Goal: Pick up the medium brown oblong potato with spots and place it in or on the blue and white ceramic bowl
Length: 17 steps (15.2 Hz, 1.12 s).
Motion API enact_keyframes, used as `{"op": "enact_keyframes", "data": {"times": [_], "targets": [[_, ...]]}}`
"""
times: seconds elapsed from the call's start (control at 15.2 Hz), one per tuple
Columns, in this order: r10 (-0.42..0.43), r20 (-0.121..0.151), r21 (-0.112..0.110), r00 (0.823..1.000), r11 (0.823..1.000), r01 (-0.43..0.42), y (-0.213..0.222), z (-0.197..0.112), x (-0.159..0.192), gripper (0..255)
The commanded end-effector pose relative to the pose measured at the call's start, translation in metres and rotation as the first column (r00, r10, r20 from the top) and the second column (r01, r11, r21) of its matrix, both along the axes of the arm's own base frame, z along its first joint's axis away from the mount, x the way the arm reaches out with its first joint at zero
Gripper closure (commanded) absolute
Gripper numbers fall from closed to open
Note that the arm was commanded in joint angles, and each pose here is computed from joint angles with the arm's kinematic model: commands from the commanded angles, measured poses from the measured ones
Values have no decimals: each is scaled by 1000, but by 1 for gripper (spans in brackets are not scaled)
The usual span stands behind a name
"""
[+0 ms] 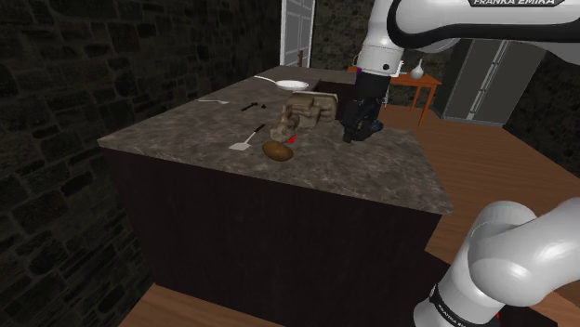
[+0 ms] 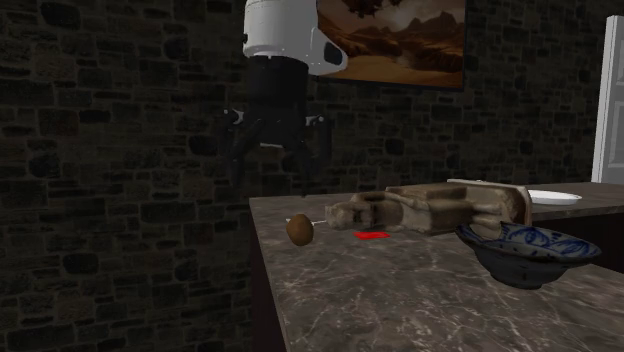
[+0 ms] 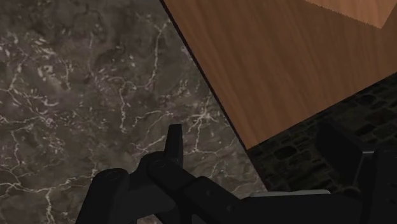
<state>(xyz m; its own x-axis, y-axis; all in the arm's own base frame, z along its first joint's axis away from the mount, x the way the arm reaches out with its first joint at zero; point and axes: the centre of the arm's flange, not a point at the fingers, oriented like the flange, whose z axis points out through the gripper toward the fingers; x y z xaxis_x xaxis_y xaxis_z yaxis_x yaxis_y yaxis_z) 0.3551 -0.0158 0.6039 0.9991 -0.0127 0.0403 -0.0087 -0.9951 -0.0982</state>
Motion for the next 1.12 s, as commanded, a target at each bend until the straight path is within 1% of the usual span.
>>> {"op": "enact_keyframes", "data": {"times": [0.0, 0.53, 1.06], "targets": [[18, 8, -21, 1000, 1000, -17, 7, -8, 25, 0], [86, 33, -104, 996, 991, -82, 27, -43, 120, 0], [156, 52, -188, 986, 972, -144, 50, -76, 215, 0]]}}
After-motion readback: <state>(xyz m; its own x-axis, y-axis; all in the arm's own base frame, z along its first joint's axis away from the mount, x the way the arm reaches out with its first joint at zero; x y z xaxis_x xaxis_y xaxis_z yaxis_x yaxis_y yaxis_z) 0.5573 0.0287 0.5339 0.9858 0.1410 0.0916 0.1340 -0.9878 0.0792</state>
